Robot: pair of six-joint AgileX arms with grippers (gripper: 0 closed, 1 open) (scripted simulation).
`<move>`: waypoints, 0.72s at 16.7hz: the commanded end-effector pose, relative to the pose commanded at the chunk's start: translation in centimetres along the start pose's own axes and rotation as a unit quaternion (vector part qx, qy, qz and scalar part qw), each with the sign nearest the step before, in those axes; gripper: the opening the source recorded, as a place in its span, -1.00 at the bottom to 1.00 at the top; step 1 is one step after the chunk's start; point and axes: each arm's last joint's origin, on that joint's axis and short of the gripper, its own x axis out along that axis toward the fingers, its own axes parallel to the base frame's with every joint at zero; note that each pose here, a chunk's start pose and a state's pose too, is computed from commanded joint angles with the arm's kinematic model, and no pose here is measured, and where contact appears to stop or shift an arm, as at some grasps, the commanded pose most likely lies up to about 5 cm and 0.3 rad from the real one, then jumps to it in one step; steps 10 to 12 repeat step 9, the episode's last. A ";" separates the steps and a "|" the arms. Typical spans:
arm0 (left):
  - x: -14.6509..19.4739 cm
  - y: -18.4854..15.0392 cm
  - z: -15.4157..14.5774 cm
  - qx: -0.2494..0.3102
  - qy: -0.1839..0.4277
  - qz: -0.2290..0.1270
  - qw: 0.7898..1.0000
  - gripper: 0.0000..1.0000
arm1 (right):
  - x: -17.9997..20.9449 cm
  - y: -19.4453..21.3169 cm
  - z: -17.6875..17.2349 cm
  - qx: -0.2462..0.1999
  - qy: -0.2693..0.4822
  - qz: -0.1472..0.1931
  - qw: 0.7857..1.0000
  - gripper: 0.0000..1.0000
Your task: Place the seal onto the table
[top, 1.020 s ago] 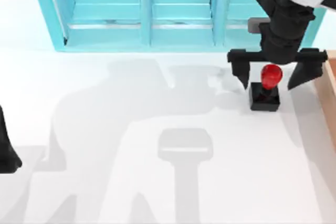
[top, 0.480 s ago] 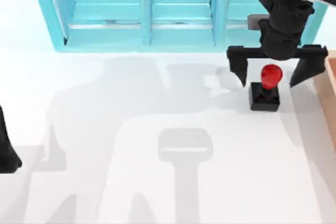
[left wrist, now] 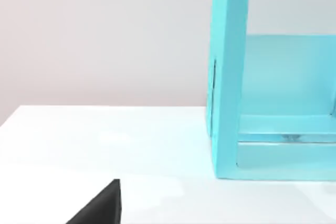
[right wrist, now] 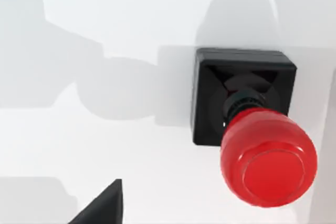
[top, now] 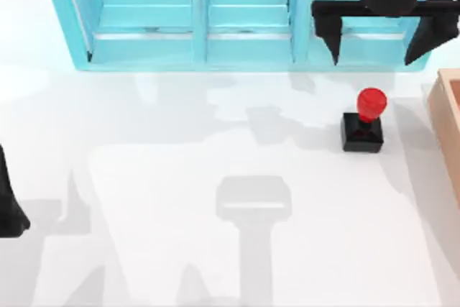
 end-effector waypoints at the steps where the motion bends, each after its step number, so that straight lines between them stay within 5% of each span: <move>1: 0.0 0.0 0.0 0.000 0.000 0.000 1.000 1.00 | -1.3 -0.1 -0.2 0.000 -0.005 0.002 1.000 1.00; 12: 0.0 0.0 0.0 0.000 0.000 0.000 1.000 1.00 | -5.8 -1.0 -2.3 -0.001 -0.003 0.001 1.000 1.00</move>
